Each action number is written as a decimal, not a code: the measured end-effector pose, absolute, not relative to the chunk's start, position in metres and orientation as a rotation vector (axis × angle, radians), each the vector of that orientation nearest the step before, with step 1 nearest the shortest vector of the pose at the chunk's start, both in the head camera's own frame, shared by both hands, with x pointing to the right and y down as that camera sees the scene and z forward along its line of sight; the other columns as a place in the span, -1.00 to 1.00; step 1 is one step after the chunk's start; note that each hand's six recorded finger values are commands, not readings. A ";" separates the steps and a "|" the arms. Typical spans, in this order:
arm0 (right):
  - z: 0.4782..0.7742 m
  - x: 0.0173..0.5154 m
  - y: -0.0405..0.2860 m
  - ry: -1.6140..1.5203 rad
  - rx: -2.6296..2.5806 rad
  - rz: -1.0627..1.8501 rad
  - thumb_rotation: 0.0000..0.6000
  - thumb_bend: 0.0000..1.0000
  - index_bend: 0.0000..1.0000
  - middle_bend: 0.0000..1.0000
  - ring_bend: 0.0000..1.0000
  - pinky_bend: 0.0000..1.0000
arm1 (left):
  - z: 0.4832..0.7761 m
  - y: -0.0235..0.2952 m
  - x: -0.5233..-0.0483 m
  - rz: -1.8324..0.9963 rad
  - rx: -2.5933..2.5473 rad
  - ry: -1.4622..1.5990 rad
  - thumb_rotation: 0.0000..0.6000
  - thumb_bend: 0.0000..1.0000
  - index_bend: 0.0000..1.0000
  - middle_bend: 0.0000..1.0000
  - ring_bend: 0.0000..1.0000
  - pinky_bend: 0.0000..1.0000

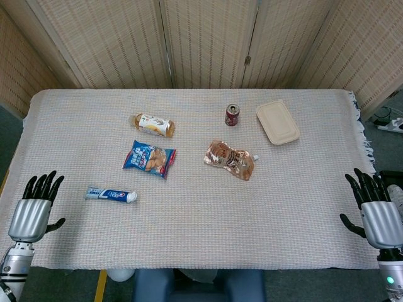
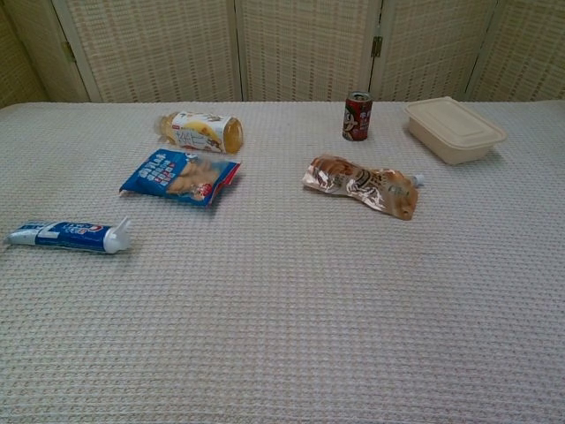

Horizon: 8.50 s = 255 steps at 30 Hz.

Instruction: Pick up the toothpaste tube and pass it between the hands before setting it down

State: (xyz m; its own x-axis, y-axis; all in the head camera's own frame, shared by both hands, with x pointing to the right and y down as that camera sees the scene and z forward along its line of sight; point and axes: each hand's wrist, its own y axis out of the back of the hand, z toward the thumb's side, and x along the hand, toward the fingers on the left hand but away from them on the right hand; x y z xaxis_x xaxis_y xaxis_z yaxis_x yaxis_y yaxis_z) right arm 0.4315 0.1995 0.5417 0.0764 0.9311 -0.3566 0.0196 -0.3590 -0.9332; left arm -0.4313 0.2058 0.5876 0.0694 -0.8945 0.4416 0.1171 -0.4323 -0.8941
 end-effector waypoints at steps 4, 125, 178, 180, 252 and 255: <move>0.531 0.430 0.192 -0.992 -1.499 1.382 1.00 -0.38 -1.00 -1.00 -0.96 -1.00 | 0.594 0.190 -0.417 -1.459 -1.525 0.777 1.00 -0.75 -0.87 -0.95 -0.98 -1.00; 0.544 0.141 0.149 -0.330 -2.050 0.727 1.00 -0.38 -0.37 -0.94 -1.00 -1.00 | 0.646 0.138 -0.151 -0.881 -2.198 0.483 1.00 0.25 0.34 0.44 0.23 0.40; 0.514 0.138 0.135 -0.553 -2.234 0.618 -0.03 -0.74 -1.00 -1.00 -1.00 -1.00 | 0.635 0.136 -0.158 -0.573 -2.654 0.945 1.00 0.30 0.35 0.47 0.24 0.33; 0.513 0.134 0.132 -0.549 -2.254 0.630 -0.04 -0.75 -1.00 -1.00 -1.00 -1.00 | 0.634 0.138 -0.153 -0.539 -2.664 0.955 1.00 0.30 0.36 0.47 0.24 0.32; 0.534 0.117 0.124 -0.613 -2.381 0.619 -0.09 -0.75 -1.00 -1.00 -1.00 -1.00 | 0.634 0.136 -0.131 -0.350 -2.787 1.100 1.00 0.32 0.38 0.49 0.24 0.23; 0.530 0.121 0.122 -0.631 -2.370 0.610 -0.09 -0.75 -1.00 -1.00 -1.00 -1.00 | 0.637 0.135 -0.134 -0.366 -2.766 1.089 1.00 0.32 0.38 0.49 0.24 0.21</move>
State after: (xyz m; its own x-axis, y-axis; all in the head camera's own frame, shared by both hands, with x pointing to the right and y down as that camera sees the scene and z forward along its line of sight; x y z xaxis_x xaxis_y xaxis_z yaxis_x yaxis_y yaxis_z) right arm 0.1212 0.1222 0.5302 0.7809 0.5647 -0.2672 0.2863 -0.7036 -0.6503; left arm -0.1335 0.1355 0.6365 0.7073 -0.6858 0.1716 -0.6501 -0.7264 -0.2230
